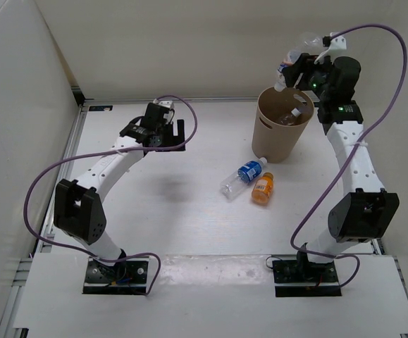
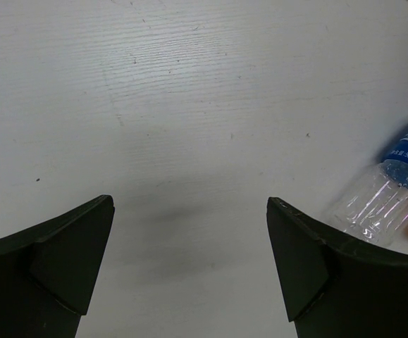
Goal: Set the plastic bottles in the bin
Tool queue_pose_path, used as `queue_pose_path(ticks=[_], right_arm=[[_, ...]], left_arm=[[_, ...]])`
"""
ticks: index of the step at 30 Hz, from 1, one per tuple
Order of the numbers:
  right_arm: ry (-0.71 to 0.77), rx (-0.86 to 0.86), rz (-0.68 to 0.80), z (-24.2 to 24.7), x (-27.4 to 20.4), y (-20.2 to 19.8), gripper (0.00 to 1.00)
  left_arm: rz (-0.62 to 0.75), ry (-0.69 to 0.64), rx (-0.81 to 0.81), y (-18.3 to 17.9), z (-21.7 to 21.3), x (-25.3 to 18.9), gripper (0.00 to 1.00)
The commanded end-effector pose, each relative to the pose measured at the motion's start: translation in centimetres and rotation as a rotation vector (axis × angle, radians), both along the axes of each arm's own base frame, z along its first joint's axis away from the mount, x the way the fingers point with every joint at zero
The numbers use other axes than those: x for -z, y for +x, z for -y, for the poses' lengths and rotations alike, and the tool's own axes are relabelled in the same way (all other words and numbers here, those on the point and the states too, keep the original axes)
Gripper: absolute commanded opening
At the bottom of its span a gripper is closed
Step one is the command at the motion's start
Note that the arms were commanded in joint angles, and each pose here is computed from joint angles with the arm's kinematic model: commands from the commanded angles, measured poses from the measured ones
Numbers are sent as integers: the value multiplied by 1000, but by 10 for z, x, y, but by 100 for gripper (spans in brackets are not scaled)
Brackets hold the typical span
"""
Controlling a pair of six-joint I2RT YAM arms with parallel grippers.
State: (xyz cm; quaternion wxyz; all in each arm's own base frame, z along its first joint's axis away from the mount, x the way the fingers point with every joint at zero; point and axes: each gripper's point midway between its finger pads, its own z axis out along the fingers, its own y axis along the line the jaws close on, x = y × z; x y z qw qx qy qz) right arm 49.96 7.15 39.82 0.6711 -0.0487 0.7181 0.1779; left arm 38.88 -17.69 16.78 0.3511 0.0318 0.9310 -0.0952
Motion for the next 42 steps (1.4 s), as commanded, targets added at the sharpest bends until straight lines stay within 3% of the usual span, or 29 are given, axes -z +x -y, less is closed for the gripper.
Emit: queue_pose_path(ticks=[1, 8, 9, 12, 16, 18, 28, 34, 37, 38, 39, 42], right_arm=[[-11, 59, 42, 6, -12, -4, 47], [35, 77, -74, 26, 20, -12, 52], [39, 79, -84, 28, 22, -15, 58], [46, 63, -100, 26, 24, -19, 90], [48, 41, -27, 33, 2, -22, 90], [67, 127, 40, 57, -26, -19, 90], [166, 202, -11, 127, -38, -28, 90], [201, 197, -121, 132, 14, -57, 90], [195, 189, -181, 133, 36, -72, 90], [199, 188, -198, 134, 42, -76, 90], [207, 198, -215, 143, 47, -81, 90], [246, 203, -277, 152, 63, -92, 90]], left_arm=[[55, -5, -13, -6, -10, -23, 100], [32, -7, -21, -11, -11, -14, 100], [34, -13, -23, -10, -11, -15, 100], [28, -19, -20, -9, -8, -13, 100], [26, -21, -12, -8, -6, -15, 100], [32, -23, -13, -8, -7, -18, 100], [54, -75, 41, -11, 4, -25, 100], [188, -259, 281, -9, 66, -55, 100], [167, -177, 413, -10, 94, -54, 100], [73, -118, 455, -13, 104, -18, 100], [100, -103, 489, -6, 113, -40, 100], [72, -63, 572, -9, 145, -19, 100]])
